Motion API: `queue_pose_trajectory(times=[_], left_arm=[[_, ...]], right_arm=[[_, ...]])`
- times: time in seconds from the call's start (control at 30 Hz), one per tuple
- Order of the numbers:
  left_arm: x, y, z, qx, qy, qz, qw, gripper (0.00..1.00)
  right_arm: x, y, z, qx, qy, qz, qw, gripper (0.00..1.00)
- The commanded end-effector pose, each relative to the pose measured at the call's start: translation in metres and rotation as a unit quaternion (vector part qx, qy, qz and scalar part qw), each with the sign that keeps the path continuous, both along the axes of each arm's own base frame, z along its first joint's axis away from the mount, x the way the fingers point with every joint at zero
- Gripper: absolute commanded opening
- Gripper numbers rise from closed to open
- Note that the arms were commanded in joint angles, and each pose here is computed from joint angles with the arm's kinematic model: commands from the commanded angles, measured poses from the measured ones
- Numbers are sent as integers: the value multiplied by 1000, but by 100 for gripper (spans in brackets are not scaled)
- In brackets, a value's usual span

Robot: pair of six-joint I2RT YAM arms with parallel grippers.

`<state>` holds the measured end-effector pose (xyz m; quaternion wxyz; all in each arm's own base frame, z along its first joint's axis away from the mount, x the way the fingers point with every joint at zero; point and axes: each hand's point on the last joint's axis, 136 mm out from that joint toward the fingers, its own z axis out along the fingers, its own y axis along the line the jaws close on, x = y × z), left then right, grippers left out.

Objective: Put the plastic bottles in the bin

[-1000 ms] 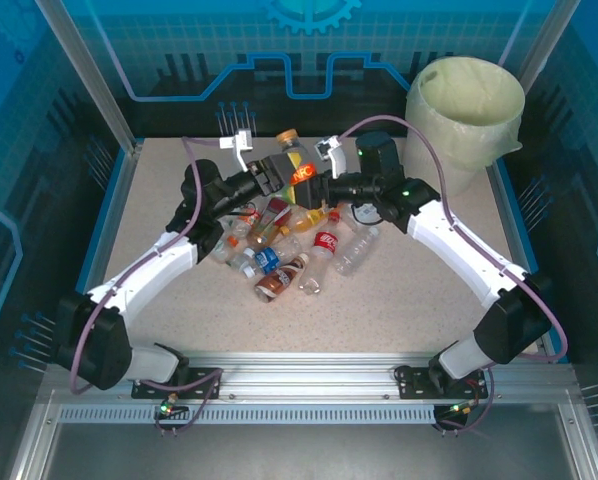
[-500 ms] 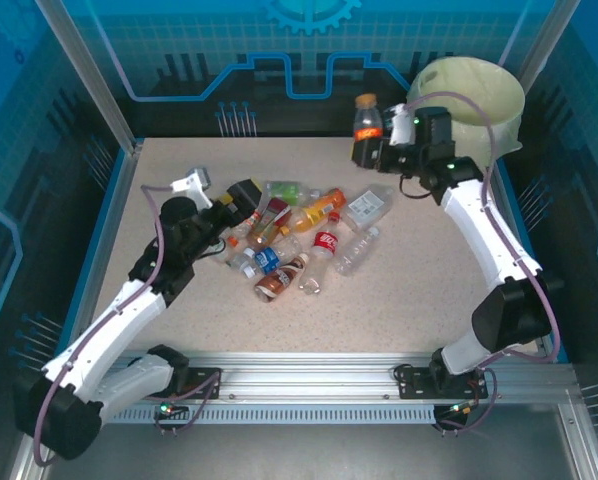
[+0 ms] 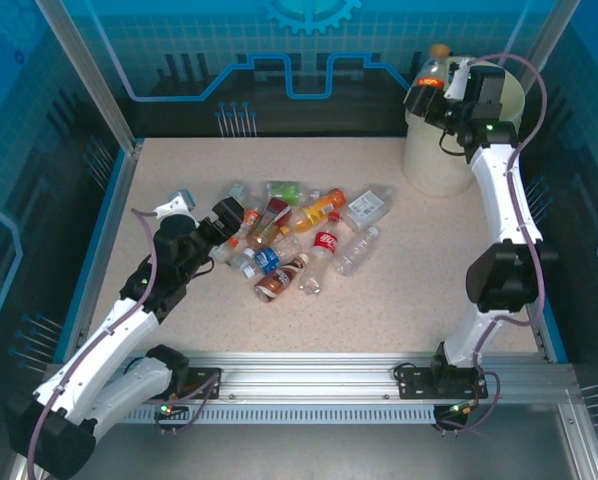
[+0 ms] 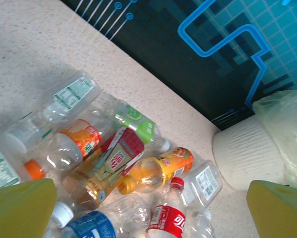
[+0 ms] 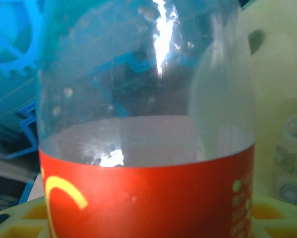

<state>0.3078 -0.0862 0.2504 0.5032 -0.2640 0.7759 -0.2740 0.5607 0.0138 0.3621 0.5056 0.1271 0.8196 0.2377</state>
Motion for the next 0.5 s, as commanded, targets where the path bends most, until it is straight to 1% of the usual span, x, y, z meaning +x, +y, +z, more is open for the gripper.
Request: queue_pose_trajectory(times=[0.0,0.17,0.3,0.47], left_arm=[[-10,12,-22,2,34,26,999,99],[-13,17,-34,-8,49,42,998,99],[-17,25,-47,-7,76,63,995,99],[-22,37,-62,-19,113,93,989,99]], right_arm=[[14,-26,14,12,-10,-48,999,53],[30,-55,12,-16,-13,-110,994,54],[40,-76,-5,-49,4,-161,986,54],[48,-97,-21,-119,31,-189,974,55]])
